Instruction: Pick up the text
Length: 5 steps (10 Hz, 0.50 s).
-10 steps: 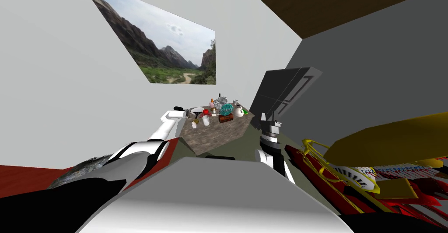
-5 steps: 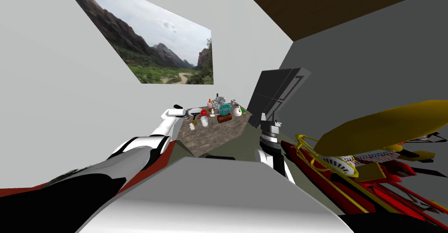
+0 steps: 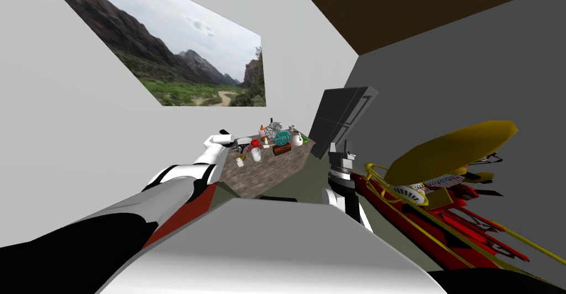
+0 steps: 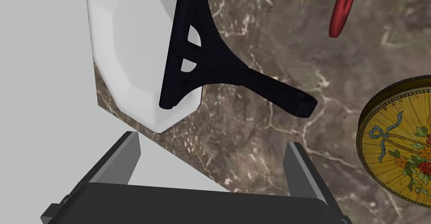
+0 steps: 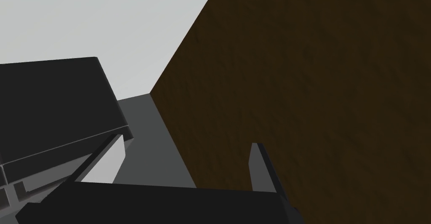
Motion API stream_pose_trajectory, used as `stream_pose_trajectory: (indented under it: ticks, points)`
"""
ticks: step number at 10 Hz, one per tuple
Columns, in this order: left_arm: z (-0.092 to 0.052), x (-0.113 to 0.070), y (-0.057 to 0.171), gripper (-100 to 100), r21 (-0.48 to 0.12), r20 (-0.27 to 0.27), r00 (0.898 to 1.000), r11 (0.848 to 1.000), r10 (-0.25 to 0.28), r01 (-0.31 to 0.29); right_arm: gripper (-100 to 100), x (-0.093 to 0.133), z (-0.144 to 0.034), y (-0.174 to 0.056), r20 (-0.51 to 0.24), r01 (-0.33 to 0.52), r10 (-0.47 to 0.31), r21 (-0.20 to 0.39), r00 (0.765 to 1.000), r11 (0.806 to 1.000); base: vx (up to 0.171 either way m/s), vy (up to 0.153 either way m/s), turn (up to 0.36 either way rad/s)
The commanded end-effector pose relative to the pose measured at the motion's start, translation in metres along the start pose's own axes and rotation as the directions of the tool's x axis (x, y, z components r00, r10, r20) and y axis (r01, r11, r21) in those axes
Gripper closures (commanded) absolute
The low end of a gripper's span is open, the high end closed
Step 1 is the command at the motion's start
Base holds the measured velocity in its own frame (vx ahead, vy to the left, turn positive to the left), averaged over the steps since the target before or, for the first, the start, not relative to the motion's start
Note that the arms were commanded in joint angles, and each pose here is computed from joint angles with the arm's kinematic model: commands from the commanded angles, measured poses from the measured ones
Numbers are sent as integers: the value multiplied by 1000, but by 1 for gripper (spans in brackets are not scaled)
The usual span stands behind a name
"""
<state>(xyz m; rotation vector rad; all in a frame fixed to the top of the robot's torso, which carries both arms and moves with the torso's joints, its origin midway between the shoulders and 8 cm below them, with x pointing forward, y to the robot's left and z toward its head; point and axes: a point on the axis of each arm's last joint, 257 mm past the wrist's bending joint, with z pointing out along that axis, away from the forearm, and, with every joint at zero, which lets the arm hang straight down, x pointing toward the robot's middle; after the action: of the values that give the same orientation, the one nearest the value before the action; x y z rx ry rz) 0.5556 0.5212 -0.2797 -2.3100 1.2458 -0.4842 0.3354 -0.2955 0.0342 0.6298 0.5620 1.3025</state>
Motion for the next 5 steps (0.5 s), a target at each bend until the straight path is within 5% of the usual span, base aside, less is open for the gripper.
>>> stream_pose_trajectory:
  ticks: [1, 3, 5]
  points:
    - [2, -5, 16, -100, -67, 15, 1000, 998, -19, 20, 0, 0, 0, 0, 0, 0, 0, 0, 1000, 1000, 3, 41, -84]
    - [1, -4, 27, -100, -134, 20, 999, 990, -43, 45, 0, 0, 0, 0, 0, 0, 0, 0, 1000, 1000, 10, 44, -113]
    - [1, -4, 28, -100, -135, 20, 999, 990, -43, 45, 0, 0, 0, 0, 0, 0, 0, 0, 1000, 1000, 3, 7, 15]
